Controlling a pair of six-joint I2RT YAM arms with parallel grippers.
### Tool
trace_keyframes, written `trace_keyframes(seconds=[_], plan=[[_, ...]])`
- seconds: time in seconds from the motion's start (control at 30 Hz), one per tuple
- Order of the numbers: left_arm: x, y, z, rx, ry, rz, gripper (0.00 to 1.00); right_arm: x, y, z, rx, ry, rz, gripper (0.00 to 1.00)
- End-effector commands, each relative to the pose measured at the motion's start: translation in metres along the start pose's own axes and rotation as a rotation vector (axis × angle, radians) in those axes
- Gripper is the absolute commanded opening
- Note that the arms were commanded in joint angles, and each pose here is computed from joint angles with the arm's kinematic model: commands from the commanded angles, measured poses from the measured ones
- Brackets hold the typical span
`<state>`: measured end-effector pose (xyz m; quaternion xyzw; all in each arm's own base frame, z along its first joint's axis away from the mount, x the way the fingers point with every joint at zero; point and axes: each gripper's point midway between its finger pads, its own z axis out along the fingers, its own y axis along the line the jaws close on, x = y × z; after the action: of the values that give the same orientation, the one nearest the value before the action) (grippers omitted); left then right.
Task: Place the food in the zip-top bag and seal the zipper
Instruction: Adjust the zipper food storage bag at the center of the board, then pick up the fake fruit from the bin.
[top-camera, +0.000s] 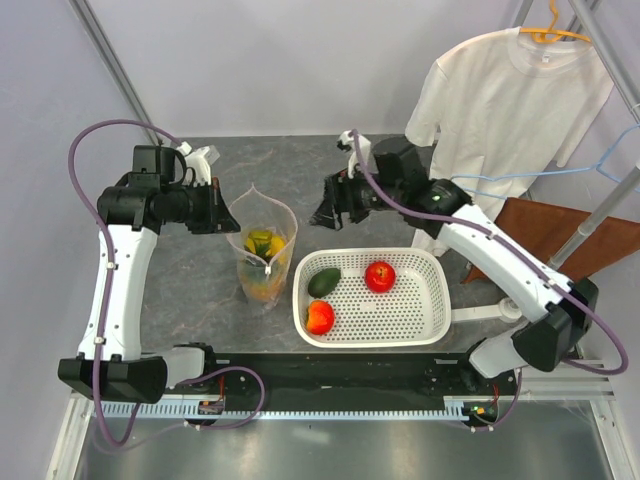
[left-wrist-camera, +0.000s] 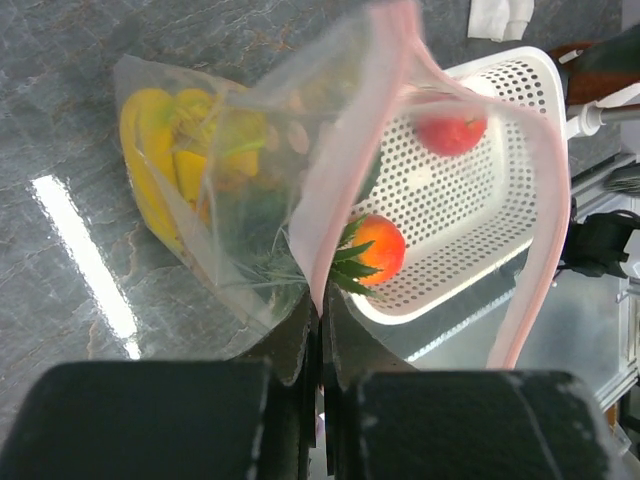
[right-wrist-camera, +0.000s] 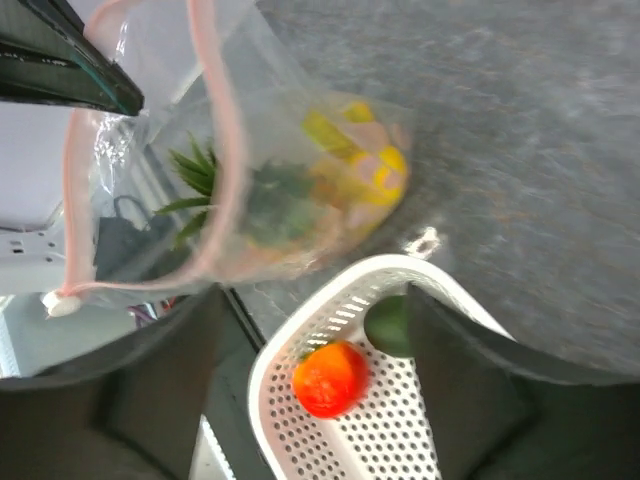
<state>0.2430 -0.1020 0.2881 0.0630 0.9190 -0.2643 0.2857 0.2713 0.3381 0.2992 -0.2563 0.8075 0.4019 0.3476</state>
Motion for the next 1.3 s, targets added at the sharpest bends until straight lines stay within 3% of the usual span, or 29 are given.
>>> trace_keyframes(seconds=[0.0,0.17,0.23,0.47,0.63,1.03,1.27], plan=[[-0.004,-0.007,0.004,0.050,-0.016,0.017,0.02,0.001,-0.033,-0.052,0.102,-0.037,-0.156,0.88],[-0.007,-0.007,0.004,0.057,-0.016,0.037,0.02,0.068,-0.079,-0.073,0.220,0.135,-0.382,0.98],[-0.006,-0.010,0.006,0.079,-0.007,0.037,0.02,0.083,-0.096,-0.076,0.281,0.176,-0.397,0.98],[-0.008,-0.010,0.003,0.073,-0.023,0.039,0.02,0.128,-0.147,-0.068,0.534,0.209,-0.144,0.98],[-0.006,-0.010,0.003,0.067,-0.027,0.026,0.02,0.162,-0.156,-0.062,0.567,0.227,-0.005,0.98],[-0.007,-0.012,0.005,0.081,-0.027,0.015,0.02,0.195,-0.157,-0.034,0.525,0.285,0.044,0.98],[-0.004,-0.011,0.008,0.091,-0.016,0.005,0.02,0.200,-0.170,-0.017,0.567,0.300,-0.029,0.98]])
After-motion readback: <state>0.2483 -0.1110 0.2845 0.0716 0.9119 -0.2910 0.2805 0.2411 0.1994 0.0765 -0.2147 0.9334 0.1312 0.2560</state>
